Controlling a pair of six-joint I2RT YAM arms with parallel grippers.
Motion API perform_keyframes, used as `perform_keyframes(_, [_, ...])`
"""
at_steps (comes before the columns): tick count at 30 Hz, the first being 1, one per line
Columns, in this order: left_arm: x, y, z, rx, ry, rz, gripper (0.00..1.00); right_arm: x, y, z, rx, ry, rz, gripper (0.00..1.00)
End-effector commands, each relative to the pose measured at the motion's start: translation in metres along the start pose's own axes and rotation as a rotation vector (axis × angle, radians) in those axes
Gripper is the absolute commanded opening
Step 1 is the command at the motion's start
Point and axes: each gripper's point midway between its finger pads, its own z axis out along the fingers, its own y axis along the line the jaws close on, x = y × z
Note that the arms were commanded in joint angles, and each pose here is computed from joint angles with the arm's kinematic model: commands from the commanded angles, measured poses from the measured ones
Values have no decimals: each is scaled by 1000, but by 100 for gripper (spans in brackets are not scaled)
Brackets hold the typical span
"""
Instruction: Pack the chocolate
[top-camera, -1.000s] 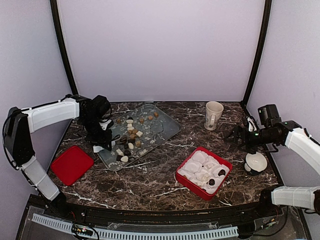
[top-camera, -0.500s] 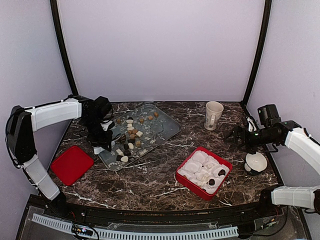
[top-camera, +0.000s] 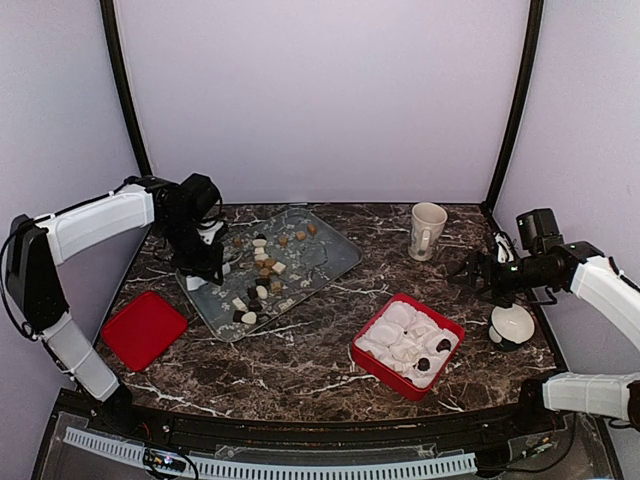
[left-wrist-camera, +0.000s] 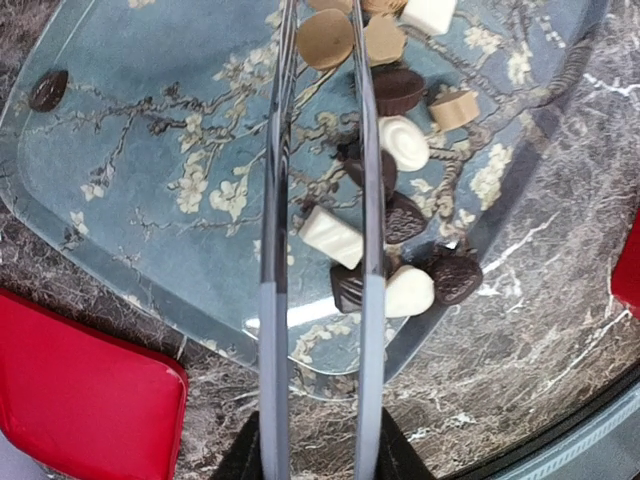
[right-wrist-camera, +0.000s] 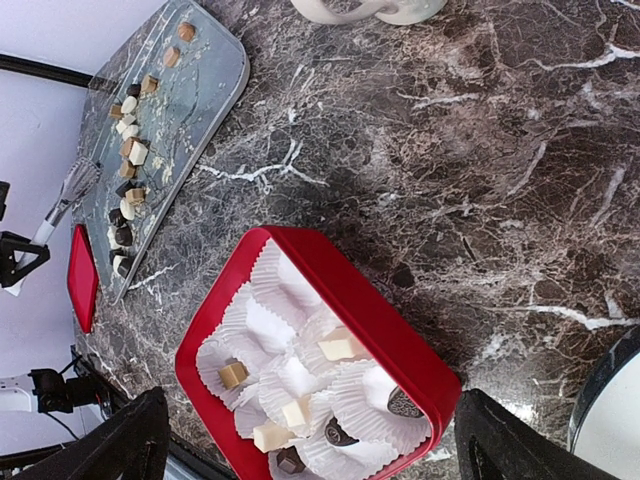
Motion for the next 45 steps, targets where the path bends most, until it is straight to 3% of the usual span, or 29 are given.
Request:
perform_keyframes(1, [-12, -30, -45, 105, -129, 89, 20, -10, 6, -3, -24, -36, -9, 100])
perform_keyframes(10, [8, -153, -74, 333, -209, 449, 19, -13, 7, -1, -30, -34, -16, 100])
perform_keyframes(19, [54, -224, -59, 361, -122, 722, 18, -10, 6, -1, -25, -29, -20, 100])
perform_keyframes(31, [72, -275, -15, 329, -83, 803, 18, -3, 2, -3, -20, -32, -7, 100])
perform_keyframes(45, [58, -266, 13, 185, -72, 789, 25, 0, 0, -4, -10, -32, -6, 100])
